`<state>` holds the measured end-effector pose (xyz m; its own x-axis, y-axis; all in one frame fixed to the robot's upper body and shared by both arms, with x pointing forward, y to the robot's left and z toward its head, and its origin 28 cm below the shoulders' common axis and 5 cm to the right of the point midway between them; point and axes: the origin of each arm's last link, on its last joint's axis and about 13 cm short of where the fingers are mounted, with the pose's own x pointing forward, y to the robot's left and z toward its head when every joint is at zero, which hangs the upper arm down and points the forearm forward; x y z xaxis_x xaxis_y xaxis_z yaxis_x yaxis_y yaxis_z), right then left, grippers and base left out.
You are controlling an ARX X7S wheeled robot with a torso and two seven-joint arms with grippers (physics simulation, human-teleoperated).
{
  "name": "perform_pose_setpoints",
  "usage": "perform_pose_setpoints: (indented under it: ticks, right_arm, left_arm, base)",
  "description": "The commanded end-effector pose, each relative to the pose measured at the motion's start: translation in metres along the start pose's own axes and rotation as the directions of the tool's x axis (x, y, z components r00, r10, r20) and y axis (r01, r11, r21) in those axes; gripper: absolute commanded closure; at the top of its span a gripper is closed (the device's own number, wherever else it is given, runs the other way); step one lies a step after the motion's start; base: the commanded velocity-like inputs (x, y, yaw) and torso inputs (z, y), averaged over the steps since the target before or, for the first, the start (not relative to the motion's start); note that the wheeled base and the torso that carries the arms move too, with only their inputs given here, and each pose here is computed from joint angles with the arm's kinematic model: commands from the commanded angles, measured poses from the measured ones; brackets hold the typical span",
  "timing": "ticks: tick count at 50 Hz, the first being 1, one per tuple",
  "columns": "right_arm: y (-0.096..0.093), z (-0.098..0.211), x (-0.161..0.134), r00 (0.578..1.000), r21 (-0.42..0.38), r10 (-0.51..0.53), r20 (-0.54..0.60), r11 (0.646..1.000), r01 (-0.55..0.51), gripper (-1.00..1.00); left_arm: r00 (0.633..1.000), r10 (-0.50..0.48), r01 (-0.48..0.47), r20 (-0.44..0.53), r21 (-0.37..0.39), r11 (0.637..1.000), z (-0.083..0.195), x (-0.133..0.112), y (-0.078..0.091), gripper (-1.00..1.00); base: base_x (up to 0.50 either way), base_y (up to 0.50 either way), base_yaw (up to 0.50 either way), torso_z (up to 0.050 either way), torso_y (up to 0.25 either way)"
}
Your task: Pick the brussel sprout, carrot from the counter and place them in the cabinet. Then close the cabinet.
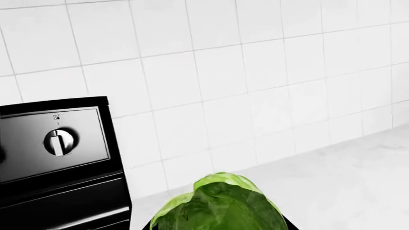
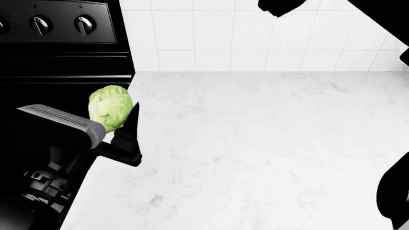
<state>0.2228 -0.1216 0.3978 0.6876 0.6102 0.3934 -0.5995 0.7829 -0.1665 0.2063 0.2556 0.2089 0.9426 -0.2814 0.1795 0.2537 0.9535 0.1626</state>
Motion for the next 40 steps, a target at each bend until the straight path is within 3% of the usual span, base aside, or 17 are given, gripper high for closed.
perform_pose_setpoints:
  ticks: [1,15,29,40]
  right_arm:
    - [-0.007,-0.014,-0.015,0.997,0.012,-0.067,-0.049,0.998,0.068,-1.00]
    - [-0.007,-0.023,-0.024,0.995,0.030,-0.081,-0.058,0.996,0.083,-1.00]
    - [-0.005,-0.029,-0.028,0.995,0.046,-0.084,-0.061,0.995,0.087,-1.00]
    - [-0.004,-0.032,-0.028,0.994,0.050,-0.083,-0.068,0.995,0.086,-1.00]
  left_arm:
    - [0.999,-0.006,0.006,0.045,-0.002,1.000,0.014,-0.002,-0.005,1.00]
    - [0.976,-0.048,0.041,0.213,0.033,0.999,0.076,-0.011,-0.022,1.00]
    - [0.950,-0.051,0.029,0.309,0.076,0.997,0.126,-0.001,-0.026,1.00]
    - [0.927,-0.027,0.003,0.374,0.064,0.998,0.153,0.011,-0.024,1.00]
  base:
    - [0.00,0.00,0.00,0.000,0.000]
    - [0.00,0.00,0.00,0.001,0.000]
    - [0.00,0.00,0.00,0.000,0.000]
    - [0.00,0.00,0.00,0.000,0.000]
